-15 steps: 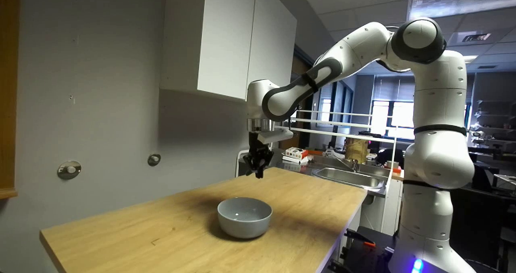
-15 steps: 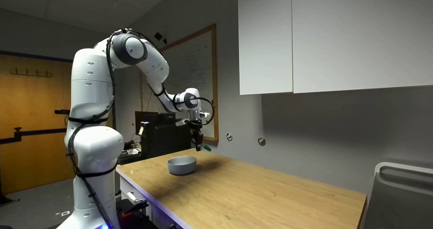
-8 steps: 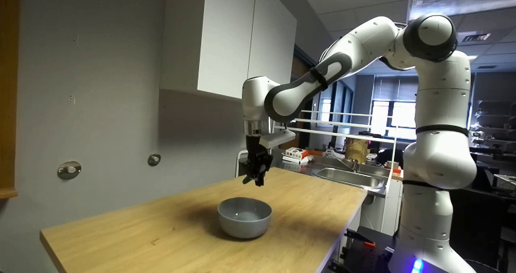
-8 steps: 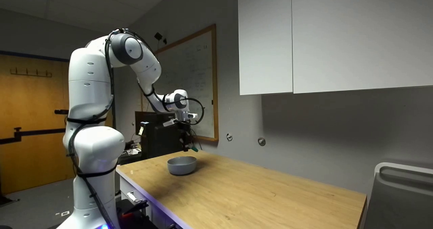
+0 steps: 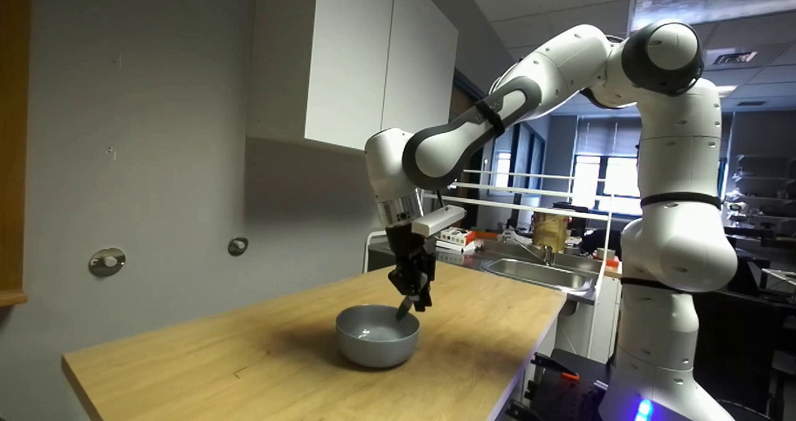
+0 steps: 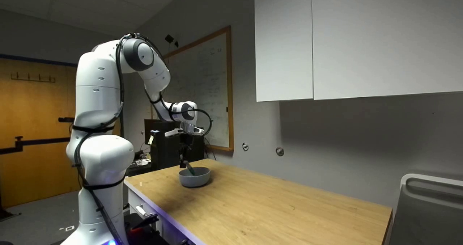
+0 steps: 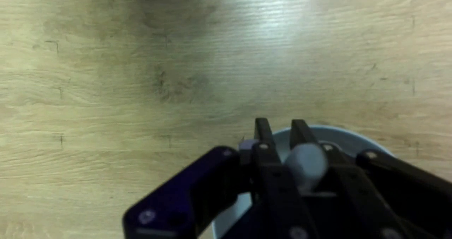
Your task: Put the marker in the grey bowl
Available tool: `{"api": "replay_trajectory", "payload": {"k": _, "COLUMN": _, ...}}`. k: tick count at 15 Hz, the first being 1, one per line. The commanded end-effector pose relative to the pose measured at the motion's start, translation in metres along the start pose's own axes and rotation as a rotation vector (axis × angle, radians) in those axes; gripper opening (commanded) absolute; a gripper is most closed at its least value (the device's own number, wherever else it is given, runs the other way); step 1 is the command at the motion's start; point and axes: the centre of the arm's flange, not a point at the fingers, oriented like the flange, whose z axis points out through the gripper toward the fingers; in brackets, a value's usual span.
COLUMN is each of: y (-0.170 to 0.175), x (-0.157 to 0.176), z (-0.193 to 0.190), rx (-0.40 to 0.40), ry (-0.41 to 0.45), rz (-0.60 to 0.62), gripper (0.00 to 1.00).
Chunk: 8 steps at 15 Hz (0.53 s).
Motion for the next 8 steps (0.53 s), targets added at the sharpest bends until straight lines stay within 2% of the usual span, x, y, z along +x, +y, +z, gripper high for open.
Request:
{"api": "replay_trajectory", "payload": {"k": 1, "y": 0.0012, "x": -0.0005, "z": -0.0038, "rx": -0.005, "ry": -0.086, "rz": -0.055, "gripper": 0.54}}
{"api": "replay_trajectory", "payload": {"k": 2, "y": 0.0008, "x": -0.0032, "z": 0.0053, "rx": -0.009, "ry": -0.047, "rz": -0.027, "gripper": 0.37}}
{"api": "replay_trajectory", "payload": {"k": 4, "y": 0.0014, "x": -0.0043, "z": 0.0056, "rx": -0.014, "ry": -0.063, "rz": -0.038, "gripper": 0.53}}
{"api": "replay_trajectory", "payload": {"k": 8, "y": 0.0015, "x": -0.0041, "z": 0.0040, "rx": -0.016, "ry": -0.067, "rz": -0.040, "gripper": 0.54}}
